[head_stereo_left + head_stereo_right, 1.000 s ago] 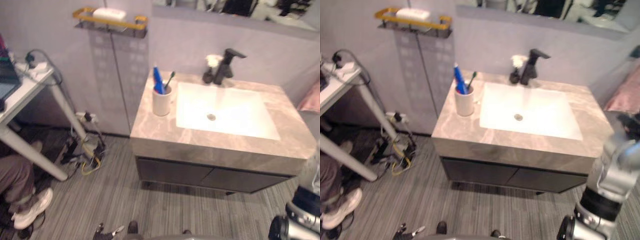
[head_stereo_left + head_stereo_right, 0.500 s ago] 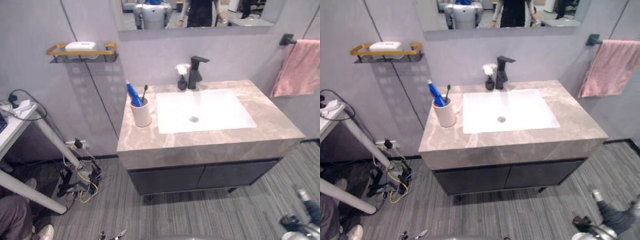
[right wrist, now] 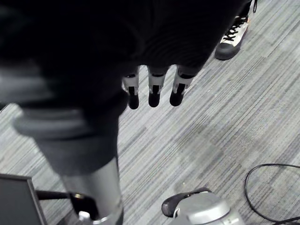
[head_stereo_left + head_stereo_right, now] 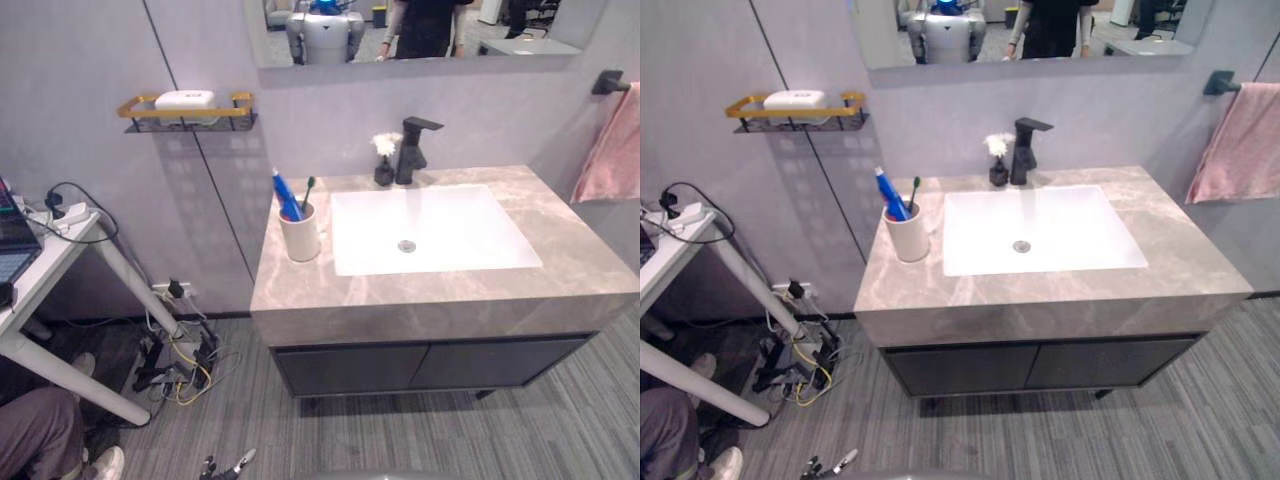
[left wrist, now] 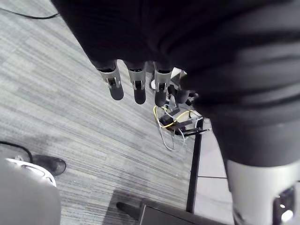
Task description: Organize washtable
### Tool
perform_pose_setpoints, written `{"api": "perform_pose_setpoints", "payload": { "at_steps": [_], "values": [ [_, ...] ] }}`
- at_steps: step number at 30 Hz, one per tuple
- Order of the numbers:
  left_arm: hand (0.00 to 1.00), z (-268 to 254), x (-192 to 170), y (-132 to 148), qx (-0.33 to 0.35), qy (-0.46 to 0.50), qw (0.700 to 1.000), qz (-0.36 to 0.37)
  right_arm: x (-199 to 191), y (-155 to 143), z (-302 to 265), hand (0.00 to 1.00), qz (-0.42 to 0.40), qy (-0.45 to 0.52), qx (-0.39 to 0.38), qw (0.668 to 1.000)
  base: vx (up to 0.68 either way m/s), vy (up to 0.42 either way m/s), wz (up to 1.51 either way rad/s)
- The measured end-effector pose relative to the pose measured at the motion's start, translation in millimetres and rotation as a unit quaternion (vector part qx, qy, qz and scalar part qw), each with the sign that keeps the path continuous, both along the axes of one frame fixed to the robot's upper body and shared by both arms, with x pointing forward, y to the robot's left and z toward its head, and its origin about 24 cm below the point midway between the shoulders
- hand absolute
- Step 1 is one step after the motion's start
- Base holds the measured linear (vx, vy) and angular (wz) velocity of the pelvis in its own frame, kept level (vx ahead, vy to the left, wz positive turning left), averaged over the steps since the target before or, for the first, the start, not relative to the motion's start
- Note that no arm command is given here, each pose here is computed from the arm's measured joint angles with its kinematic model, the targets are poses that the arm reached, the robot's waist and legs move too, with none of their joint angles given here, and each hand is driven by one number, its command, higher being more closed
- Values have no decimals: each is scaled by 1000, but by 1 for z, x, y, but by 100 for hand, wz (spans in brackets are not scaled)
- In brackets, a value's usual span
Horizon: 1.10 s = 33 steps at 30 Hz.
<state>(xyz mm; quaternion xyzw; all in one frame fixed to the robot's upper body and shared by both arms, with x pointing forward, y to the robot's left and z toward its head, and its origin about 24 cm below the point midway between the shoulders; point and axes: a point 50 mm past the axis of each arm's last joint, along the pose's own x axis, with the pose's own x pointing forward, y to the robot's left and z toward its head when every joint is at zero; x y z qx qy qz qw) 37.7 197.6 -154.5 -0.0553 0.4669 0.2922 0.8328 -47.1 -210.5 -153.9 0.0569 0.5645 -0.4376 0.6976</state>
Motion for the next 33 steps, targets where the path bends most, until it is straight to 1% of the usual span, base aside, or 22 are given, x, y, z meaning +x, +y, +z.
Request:
{"api": "perform_pose_setpoints", "payload": {
  "at_steps": [2, 4, 7, 8, 9, 11, 14, 17, 19, 21, 23, 25, 27, 28, 30, 31, 32, 33],
  "values": [
    [0, -1, 0, 1, -19, -9, 999, 38, 14, 1, -2, 0, 53, -9, 8, 999, 45, 24, 40],
    [0, -3, -1, 3, -44, -22, 995, 86, 42, -1, -3, 0, 172, -19, 10, 985, 39, 32, 21],
    [0, -3, 3, 6, -60, -39, 989, 132, 79, 5, -2, 0, 255, -48, 3, 966, 19, 16, 7],
    [0, -2, 4, 7, -61, -43, 988, 137, 84, 6, -2, 0, 264, -53, 5, 963, 0, -5, 12],
    [100, -1, 8, 10, -63, -51, 986, 147, 91, 9, -2, 0, 282, -63, 7, 957, -6, -8, 11],
    [100, -1, 10, 9, -69, -58, 983, 160, 95, 8, -1, 0, 296, -66, 6, 953, 11, -6, 7],
    [100, 5, 23, 12, -71, -95, 976, 183, 92, 7, -4, 0, 307, -53, 13, 950, 43, -8, 12],
    [100, 19, 38, 26, -48, -145, 968, 201, 87, 6, -6, 0, 332, -37, 21, 942, 11, 0, 8],
    [100, 31, 49, 38, -28, -184, 958, 217, 88, 6, -6, 0, 346, -34, 21, 938, -10, 4, 2],
    [100, 53, 65, 52, 0, -245, 943, 226, 89, 6, -6, 0, 359, -32, 22, 932, -29, 9, 4],
    [100, 85, 83, 66, 39, -322, 918, 228, 90, 7, -6, 0, 374, -31, 24, 926, -27, 10, 5],
    [100, 106, 94, 72, 66, -364, 903, 217, 91, 7, -6, 0, 383, -31, 23, 923, -24, 8, 5],
    [100, 145, 108, 75, 109, -433, 873, 198, 87, 7, -7, 0, 382, -24, 28, 923, -49, 3, 6],
    [100, 156, 111, 75, 123, -452, 863, 188, 87, 7, -7, 0, 382, -22, 29, 923, -51, 6, 1],
    [100, 193, 119, 73, 167, -508, 830, 156, 85, 6, -8, 0, 381, -17, 32, 924, 0, 0, 0],
    [100, 214, 122, 67, 183, -543, 808, 133, 84, 6, -8, 0, 379, -16, 32, 925, 0, 0, 0],
    [100, 224, 124, 62, 187, -561, 797, 120, 84, 6, -8, 0, 379, -16, 32, 925, 0, 0, 0],
    [100, 242, 127, 49, 188, -596, 775, 87, 84, 6, -9, 0, 379, -16, 33, 925, 0, 0, 0]
  ]
}}
